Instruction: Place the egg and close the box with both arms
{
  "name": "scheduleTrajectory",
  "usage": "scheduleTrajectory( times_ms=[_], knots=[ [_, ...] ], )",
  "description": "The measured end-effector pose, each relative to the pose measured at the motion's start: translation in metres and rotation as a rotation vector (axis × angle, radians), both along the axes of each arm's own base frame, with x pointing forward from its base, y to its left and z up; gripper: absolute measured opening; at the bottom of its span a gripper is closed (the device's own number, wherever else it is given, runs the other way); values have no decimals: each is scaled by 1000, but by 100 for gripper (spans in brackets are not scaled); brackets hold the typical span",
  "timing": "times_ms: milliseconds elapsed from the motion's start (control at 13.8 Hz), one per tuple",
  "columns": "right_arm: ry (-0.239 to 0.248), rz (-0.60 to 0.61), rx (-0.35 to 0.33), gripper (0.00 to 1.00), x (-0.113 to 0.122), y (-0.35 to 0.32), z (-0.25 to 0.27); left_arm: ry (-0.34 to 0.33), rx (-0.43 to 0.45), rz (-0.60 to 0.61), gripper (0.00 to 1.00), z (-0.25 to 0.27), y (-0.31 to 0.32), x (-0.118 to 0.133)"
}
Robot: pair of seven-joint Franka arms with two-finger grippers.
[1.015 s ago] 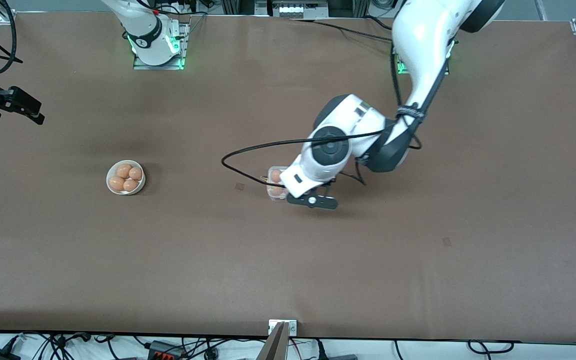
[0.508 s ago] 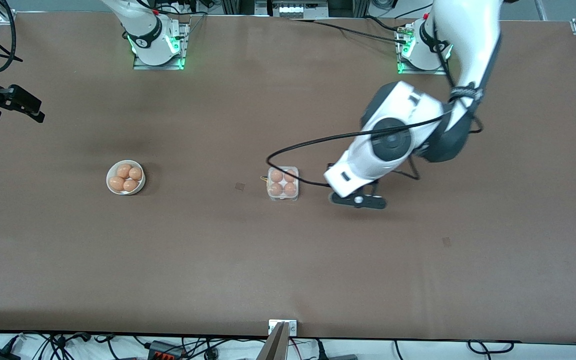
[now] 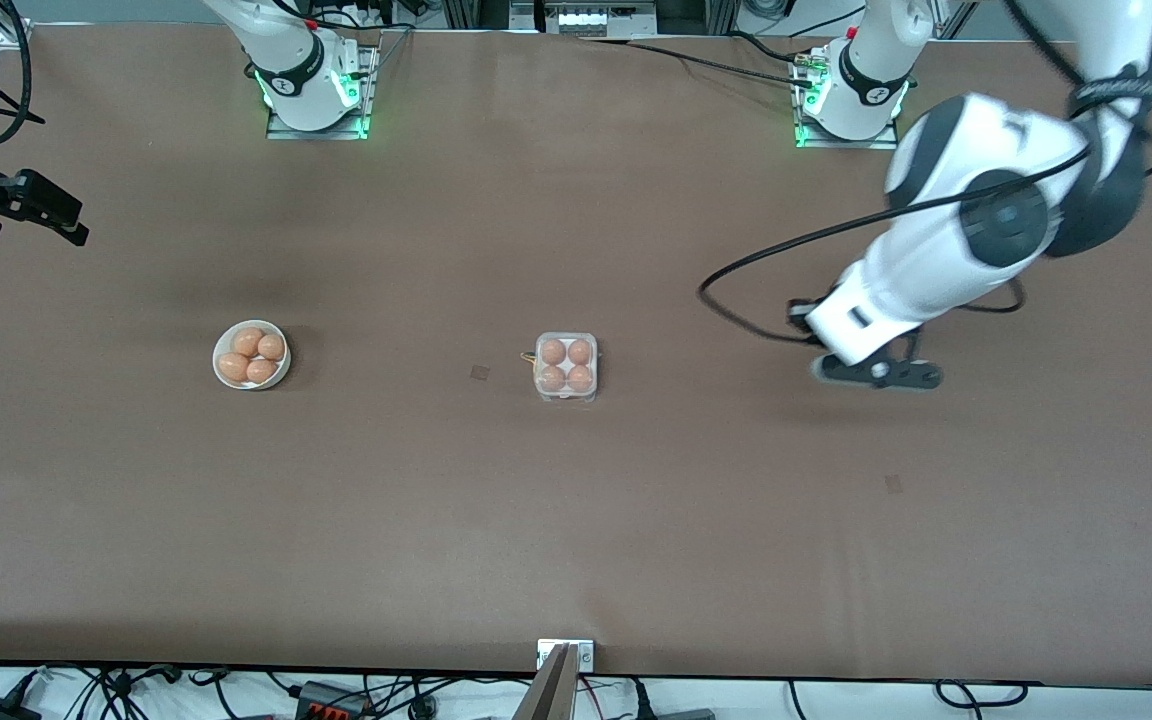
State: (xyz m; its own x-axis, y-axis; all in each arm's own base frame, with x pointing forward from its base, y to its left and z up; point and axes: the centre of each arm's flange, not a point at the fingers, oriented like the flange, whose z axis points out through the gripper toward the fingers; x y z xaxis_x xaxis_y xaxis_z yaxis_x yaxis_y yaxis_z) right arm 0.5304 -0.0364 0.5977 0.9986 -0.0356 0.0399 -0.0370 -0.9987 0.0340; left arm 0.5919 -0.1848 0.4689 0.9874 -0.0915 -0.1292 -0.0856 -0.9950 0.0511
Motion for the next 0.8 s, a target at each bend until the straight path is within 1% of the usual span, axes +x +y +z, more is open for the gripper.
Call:
scheduleTrajectory(
  times_ms=[363, 508, 653, 725, 798],
  knots=[
    [-1, 0, 0, 100, 0, 0, 0, 30, 18, -17, 1, 56, 63, -33],
    [-1, 0, 0, 100, 0, 0, 0, 46, 24, -12, 1, 69, 83, -45],
    [1, 0, 0, 100, 0, 0, 0, 44, 29, -19, 1, 77, 92, -59],
    [2, 0, 0, 100, 0, 0, 0, 41, 30, -24, 5, 80, 92, -64],
    [3, 0, 0, 100, 0, 0, 0, 36, 32, -25, 12, 83, 92, -68]
  ],
)
